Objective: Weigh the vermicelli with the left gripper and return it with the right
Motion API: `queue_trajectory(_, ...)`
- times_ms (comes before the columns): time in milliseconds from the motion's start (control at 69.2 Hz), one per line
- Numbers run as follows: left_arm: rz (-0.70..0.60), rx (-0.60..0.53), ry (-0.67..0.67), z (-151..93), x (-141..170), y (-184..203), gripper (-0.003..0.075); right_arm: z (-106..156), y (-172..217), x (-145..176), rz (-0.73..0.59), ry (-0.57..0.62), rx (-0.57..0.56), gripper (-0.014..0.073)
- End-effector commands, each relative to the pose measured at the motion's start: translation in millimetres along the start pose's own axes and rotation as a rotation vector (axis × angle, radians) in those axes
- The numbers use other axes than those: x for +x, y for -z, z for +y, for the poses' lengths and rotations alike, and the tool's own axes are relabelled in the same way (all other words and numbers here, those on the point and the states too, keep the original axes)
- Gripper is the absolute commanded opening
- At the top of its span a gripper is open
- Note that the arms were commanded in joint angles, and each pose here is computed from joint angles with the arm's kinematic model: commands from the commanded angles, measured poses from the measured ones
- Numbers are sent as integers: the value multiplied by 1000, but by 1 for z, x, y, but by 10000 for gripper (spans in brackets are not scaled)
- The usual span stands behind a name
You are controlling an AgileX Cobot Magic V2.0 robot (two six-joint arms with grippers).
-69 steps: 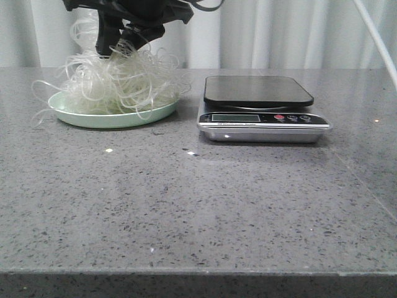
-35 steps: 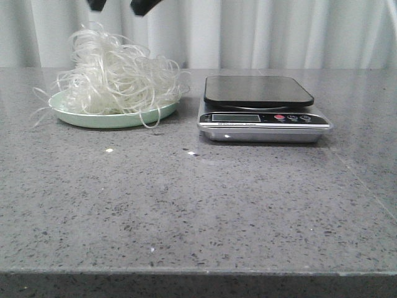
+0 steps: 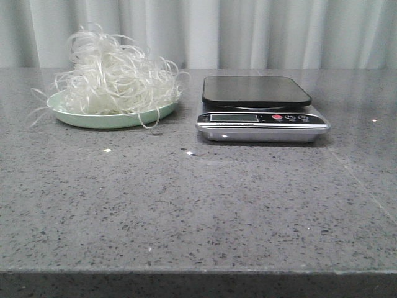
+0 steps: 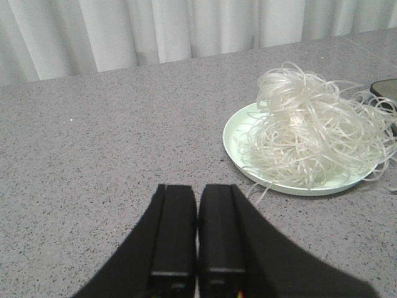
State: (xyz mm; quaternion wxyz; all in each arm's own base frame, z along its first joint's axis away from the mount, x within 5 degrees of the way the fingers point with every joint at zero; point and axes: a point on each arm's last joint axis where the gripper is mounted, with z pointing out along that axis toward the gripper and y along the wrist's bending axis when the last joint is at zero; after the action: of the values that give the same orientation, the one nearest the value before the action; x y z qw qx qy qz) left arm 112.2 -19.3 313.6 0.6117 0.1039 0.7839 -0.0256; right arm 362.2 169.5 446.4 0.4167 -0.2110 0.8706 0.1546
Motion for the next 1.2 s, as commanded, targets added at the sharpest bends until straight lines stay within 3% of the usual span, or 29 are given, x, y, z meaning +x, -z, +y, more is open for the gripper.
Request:
queue_trajectory(0,-102,-11,22,2,-15,3,136,-8,45,-6,-102,24,67,151)
queue_trajectory(188,-102,-11,22,2,-15,3,136,-21,54,18,-109,17,131,151)
queue_trajectory(506,-109,-12,22,2,-16,3,136,-38,75,107,-217,-36,225,151)
queue_trajectory(810,-168,-20,23,3,-21,4,136,-47,118,209,-414,-82,379,151)
queue_trajectory(1186,-182,-22,23,3,-22,4,136,-28,167,294,-710,-76,530,151)
